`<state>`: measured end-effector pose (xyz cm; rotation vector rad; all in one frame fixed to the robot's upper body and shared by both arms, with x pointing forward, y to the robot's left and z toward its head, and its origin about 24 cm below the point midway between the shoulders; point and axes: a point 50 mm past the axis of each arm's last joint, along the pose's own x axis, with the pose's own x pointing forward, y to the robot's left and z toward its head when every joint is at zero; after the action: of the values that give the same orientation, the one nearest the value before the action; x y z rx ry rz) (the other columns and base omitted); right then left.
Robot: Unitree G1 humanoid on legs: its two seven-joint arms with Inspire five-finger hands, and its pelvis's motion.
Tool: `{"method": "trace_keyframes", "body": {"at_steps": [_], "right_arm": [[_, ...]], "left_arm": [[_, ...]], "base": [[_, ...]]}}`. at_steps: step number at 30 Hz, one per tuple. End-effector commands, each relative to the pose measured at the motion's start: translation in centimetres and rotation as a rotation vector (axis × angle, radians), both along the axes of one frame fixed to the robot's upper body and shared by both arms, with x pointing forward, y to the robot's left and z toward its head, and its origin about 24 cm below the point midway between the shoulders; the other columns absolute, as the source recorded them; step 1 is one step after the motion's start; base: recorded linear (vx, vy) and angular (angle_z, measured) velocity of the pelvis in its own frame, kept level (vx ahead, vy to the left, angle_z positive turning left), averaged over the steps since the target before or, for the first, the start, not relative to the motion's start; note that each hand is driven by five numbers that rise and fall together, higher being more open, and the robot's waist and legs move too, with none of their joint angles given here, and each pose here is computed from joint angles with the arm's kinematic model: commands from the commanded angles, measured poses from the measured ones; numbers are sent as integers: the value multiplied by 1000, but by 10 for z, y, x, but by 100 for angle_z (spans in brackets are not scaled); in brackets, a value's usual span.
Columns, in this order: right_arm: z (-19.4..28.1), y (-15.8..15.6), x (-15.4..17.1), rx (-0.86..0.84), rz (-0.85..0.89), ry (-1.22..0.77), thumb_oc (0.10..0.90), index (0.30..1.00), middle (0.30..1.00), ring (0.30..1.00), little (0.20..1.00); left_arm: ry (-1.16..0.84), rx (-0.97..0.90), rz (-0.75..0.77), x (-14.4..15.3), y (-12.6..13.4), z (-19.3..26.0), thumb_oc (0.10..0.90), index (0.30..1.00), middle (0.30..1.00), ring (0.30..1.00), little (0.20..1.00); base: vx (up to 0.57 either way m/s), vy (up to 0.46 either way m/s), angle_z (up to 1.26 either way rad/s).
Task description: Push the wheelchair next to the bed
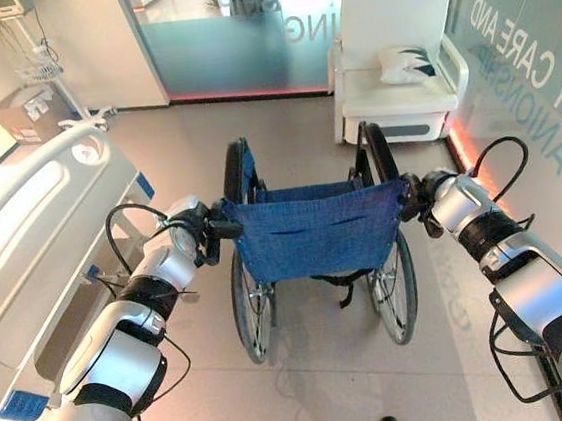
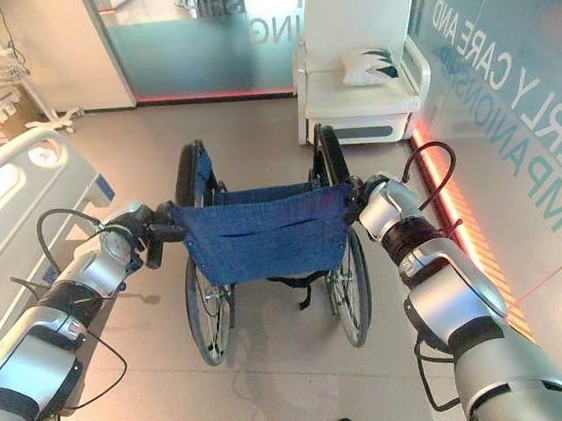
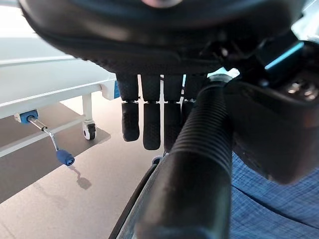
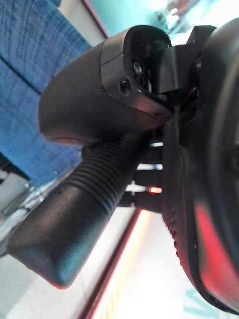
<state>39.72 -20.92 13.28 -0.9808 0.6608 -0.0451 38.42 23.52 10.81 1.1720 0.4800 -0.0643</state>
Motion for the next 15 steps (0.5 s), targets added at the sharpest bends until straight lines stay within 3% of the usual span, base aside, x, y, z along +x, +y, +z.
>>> {"method": "trace_keyframes", "body": {"at_steps": [1, 8, 15], "right_arm": [[18, 5, 9, -263, 185, -125, 400, 300, 300, 300, 300], [17, -11, -1, -266, 192, -141, 400, 300, 300, 300, 300], [37, -26, 5, -227, 147, -198, 400, 300, 300, 300, 300]], "left_arm": [[70, 15, -142, 5, -18, 6, 400, 300, 300, 300, 300], [-41, -52, -117, 4, -12, 18, 400, 300, 300, 300, 300], [-140, -105, -153, 13, -28, 23, 400, 300, 300, 300, 300]], "base": [[68, 76, -2], [361, -83, 8], [344, -358, 55]]}}
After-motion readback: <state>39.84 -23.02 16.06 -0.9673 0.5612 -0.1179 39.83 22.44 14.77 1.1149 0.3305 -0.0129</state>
